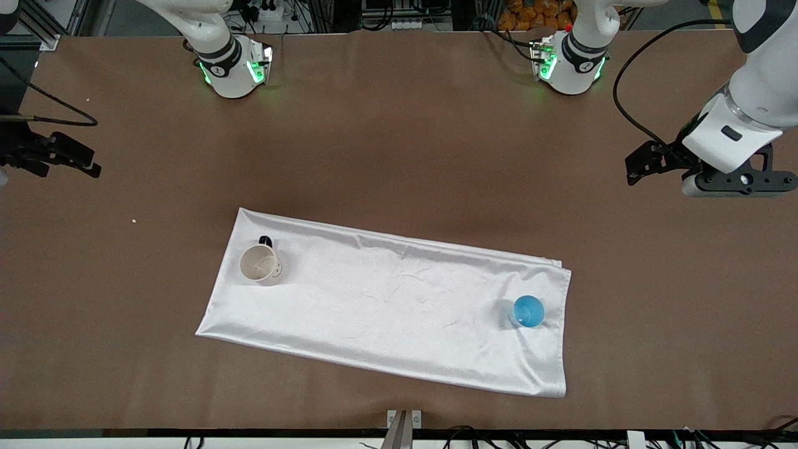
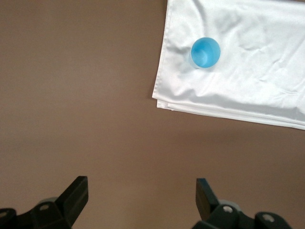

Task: Place blue cup into white mug on table

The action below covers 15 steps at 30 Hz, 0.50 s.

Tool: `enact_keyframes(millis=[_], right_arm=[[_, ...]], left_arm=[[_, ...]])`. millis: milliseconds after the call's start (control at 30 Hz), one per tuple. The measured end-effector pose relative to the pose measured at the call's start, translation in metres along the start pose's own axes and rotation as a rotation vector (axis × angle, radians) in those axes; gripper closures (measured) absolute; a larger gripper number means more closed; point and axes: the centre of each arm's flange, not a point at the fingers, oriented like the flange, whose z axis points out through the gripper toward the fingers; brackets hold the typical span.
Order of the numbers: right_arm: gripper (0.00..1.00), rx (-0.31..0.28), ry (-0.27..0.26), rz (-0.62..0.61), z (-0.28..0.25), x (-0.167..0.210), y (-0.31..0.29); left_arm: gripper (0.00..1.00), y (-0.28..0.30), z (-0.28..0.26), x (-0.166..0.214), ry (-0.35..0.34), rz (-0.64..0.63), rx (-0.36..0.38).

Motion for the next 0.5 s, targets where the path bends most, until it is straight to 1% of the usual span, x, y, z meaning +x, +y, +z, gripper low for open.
enact_keyframes(millis=[167,267,367,500], right_arm=[[0.0,0.007,-0.056,0.062,0.03,0.005,-0.008],[0.0,0.007,-0.08,0.087,0.051,0.012,-0.022],[0.0,0.006,-0.089,0.098,0.07,0.017,-0.035],[0.0,0.006,-0.084,0.102,0.092,0.021,-0.044]], left_arm=[[0.0,0.002,0.001,0.0,-0.001,0.004,0.0],[0.0,0.004,0.003,0.001,-0.005,0.008,0.0],[0.0,0.008,0.008,0.002,-0.015,0.014,0.001],[0.0,0.016,0.022,0.008,-0.034,0.027,0.002]])
